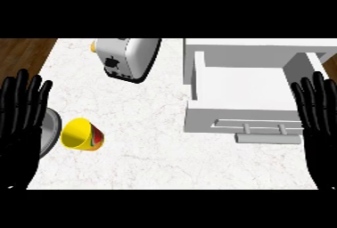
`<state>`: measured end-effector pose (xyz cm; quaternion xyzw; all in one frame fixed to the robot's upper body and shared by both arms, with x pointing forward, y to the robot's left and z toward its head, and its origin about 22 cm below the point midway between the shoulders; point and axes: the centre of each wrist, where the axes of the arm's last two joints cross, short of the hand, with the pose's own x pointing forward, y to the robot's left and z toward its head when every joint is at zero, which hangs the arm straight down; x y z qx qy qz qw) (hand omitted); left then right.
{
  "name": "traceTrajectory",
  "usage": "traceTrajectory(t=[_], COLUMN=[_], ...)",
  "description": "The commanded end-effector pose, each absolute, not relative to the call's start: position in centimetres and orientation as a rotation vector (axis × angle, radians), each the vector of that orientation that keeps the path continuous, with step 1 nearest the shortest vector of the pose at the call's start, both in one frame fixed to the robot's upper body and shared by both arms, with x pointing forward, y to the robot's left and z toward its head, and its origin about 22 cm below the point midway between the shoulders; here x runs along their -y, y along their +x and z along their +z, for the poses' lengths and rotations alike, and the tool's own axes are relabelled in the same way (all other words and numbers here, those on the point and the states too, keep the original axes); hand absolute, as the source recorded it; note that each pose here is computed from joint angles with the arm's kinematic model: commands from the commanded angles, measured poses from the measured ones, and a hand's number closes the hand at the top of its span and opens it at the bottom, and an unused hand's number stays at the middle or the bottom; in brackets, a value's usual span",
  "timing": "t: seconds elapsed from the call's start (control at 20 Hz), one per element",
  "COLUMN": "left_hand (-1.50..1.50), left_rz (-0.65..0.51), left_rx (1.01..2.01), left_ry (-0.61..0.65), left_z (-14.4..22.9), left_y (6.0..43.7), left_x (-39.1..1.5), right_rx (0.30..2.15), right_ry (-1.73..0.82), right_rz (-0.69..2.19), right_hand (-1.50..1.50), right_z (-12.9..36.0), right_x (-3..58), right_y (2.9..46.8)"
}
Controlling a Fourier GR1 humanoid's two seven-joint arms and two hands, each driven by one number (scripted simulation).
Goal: Pick up the cup, place it into the drawer and close the drawer
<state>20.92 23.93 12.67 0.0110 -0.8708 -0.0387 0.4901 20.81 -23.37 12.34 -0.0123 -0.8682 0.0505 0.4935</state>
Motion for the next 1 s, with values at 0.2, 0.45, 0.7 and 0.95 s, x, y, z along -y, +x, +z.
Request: traceTrajectory(t=[0.2, 0.45, 0.7, 0.95], left_hand=[-1.5, -1.5, -1.5, -1.5], left_rz=[-0.356, -0.152, -0.158, -0.186], left_rx=[2.1, 1.851, 1.798, 1.715], left_ry=[-0.378, -0.486, -0.5, -0.451], left_z=[13.0, 9.8, 7.5, 3.2], left_y=[20.7, 22.2, 22.8, 26.1], left_x=[-29.0, -34.1, -38.3, -37.6], right_rx=[2.135, 1.958, 1.964, 1.967], right_ry=[-0.034, 0.065, 0.076, 0.075], right_rz=[0.102, 0.232, 0.232, 0.244], right_hand=[-1.5, -1.5, -1.5, -1.5], right_z=[13.0, 11.7, 12.3, 12.2], right_x=[24.3, 22.9, 24.1, 23.5], right_y=[21.0, 22.3, 24.0, 25.1])
